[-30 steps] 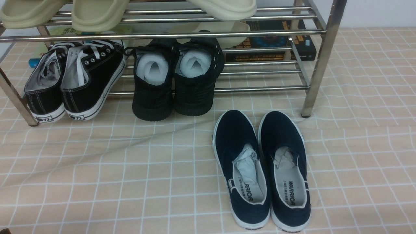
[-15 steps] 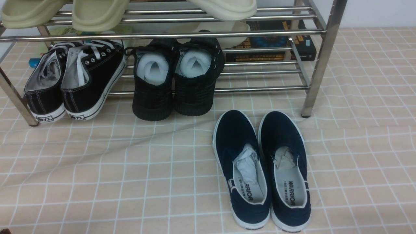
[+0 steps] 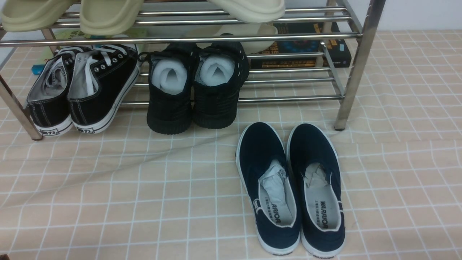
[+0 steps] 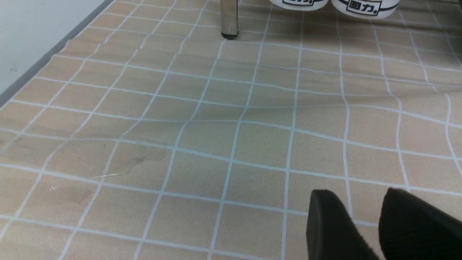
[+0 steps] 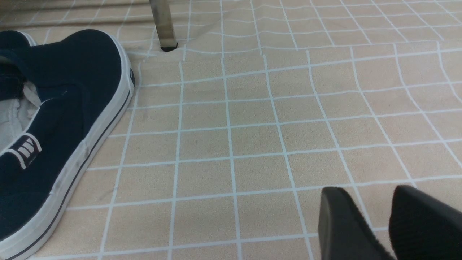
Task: Take the shoes off the shelf from the light coffee tablecloth by hand.
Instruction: 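Grasp the leftmost shoe on the bottom shelf of the shoe rack with the left gripper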
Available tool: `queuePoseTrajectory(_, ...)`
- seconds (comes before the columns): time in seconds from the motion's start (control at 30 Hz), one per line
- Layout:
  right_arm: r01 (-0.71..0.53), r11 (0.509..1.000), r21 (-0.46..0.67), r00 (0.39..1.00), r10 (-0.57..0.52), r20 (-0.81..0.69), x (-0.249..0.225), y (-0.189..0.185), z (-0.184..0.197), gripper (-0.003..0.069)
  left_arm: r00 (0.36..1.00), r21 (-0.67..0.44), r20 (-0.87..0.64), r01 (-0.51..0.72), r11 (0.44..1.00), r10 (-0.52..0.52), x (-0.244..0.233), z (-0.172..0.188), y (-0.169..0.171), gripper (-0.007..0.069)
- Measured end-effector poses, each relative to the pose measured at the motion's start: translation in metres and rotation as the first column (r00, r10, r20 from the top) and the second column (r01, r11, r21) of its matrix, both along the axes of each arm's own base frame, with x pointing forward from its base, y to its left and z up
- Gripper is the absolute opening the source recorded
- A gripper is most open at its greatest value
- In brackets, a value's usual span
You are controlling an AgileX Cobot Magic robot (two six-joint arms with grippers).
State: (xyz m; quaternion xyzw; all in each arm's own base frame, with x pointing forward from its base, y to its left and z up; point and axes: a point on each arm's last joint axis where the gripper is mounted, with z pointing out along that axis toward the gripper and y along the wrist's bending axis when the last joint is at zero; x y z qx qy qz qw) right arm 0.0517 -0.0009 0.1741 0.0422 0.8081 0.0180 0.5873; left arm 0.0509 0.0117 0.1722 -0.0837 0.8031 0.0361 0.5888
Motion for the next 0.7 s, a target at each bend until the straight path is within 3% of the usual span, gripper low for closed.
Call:
queuePoseTrajectory(0.07, 0.0, 1.0, 0.0, 1.0, 0.0, 0.0, 0.0, 0.0, 0.0, 0.023, 1.0, -0.055, 0.013, -0.006, 0.998, 0.007, 0.0, 0.0, -0.001, 0.024)
queuePoseTrajectory(0.17, 0.0, 1.0, 0.0, 1.0, 0.0, 0.0, 0.0, 0.0, 0.0, 0.0233, 0.996, -0.395, 0.07, -0.03, 0.918, 0.062, 0.002, 0.001, -0.007, 0.024)
queuePoseTrajectory(0.2, 0.0, 1.0, 0.0, 1.0, 0.0, 0.0, 0.0, 0.0, 0.0, 0.0235, 0.993, -0.517, 0.081, -0.034, 0.855, 0.088, 0.002, 0.002, -0.009, 0.024)
queuePoseTrajectory(0.23, 0.0, 1.0, 0.0, 1.0, 0.0, 0.0, 0.0, 0.0, 0.0, 0.0235, 0.989, -0.652, 0.086, -0.035, 0.757, 0.12, 0.003, 0.003, -0.011, 0.024)
queuePoseTrajectory(0.27, 0.0, 1.0, 0.0, 1.0, 0.0, 0.0, 0.0, 0.0, 0.0, 0.0236, 0.986, -0.73, 0.089, -0.032, 0.682, 0.141, 0.003, 0.004, -0.012, 0.024)
queuePoseTrajectory(0.37, 0.0, 1.0, 0.0, 1.0, 0.0, 0.0, 0.0, 0.0, 0.0, 0.0237, 0.978, -0.91, 0.064, -0.025, 0.414, 0.2, 0.004, 0.007, -0.016, 0.024)
queuePoseTrajectory(0.43, 0.0, 1.0, 0.0, 1.0, 0.0, 0.0, 0.0, 0.0, 0.0, 0.0237, 0.975, -0.957, 0.041, -0.025, 0.289, 0.22, 0.004, 0.008, -0.017, 0.024)
queuePoseTrajectory(0.53, 0.0, 1.0, 0.0, 1.0, 0.0, 0.0, 0.0, 0.0, 0.0, 0.0239, 0.973, -0.977, 0.028, -0.023, 0.214, 0.231, 0.004, 0.008, -0.018, 0.024)
queuePoseTrajectory(0.7, 0.0, 1.0, 0.0, 1.0, 0.0, 0.0, 0.0, 0.0, 0.0, 0.0239, 0.969, -0.976, 0.05, -0.004, 0.217, 0.243, 0.004, 0.01, -0.016, 0.024)
